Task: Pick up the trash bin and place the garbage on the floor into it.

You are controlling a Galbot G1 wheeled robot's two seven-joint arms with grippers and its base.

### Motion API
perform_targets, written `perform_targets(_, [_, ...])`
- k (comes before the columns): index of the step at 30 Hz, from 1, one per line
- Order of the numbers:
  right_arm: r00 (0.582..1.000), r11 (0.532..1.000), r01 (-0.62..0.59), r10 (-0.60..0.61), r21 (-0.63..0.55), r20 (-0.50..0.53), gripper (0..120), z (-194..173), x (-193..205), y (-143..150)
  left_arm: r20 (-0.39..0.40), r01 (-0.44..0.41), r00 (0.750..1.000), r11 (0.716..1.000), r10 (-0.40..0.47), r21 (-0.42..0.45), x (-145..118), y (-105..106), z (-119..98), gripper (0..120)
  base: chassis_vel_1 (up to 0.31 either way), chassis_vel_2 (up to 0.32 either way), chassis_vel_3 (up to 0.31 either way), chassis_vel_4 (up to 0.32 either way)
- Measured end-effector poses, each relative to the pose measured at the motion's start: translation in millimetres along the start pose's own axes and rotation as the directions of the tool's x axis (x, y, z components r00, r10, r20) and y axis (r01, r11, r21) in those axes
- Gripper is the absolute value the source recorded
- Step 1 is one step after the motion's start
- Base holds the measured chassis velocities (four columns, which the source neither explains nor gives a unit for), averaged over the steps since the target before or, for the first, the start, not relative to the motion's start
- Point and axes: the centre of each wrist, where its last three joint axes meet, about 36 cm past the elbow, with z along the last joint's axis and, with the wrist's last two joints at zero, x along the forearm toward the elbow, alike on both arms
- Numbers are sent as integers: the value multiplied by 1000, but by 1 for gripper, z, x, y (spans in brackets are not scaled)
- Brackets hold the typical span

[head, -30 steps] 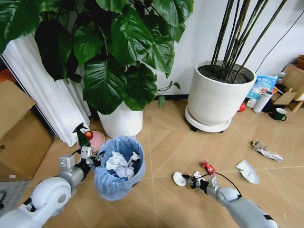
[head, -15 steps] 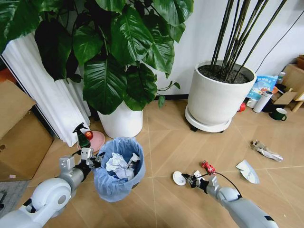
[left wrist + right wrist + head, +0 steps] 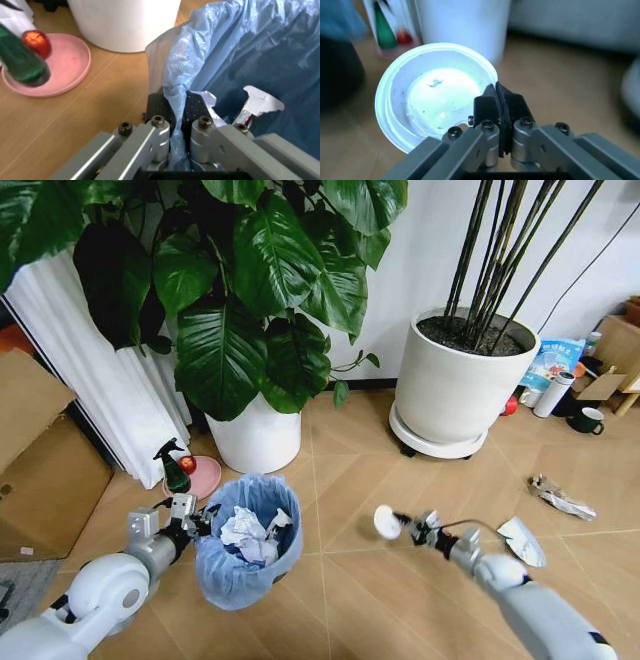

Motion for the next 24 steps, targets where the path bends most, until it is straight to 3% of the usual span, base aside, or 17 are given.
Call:
perform_targets(1, [1000,1000,0,0,0,0,0,0,0,0,0,0,1000,1000,0,0,0,0,0,0,0,0,0,0])
perform_targets(4, [977,997,75,-80,33,196,0,-56,-17,-5,-9,-41,999,999,41,-15,-15,-9,-4,0,0,0,0,0])
perform_targets(5, [977,997,75,-80,33,196,0,-56,-17,-5,-9,-41,999,999,41,-15,-15,-9,-4,0,0,0,0,0])
perform_targets(9, [923,984,170,-178,52,342,0,-111,-39,5,-14,-109,994,994,108,-26,-36,-29,-12,0,0,0,0,0])
perform_targets(17, [846,936,340,-345,86,407,0,-152,-86,26,-4,-195,981,980,195,-36,-70,-63,-24,0,0,0,0,0])
perform_targets(20, [817,902,421,-422,93,394,0,-153,-109,36,1,-214,977,976,214,-37,-77,-73,-29,0,0,0,0,0])
perform_targets(24, [808,880,468,-462,79,367,0,-146,-120,43,2,-219,976,975,219,-30,-78,-78,-31,0,0,0,0,0])
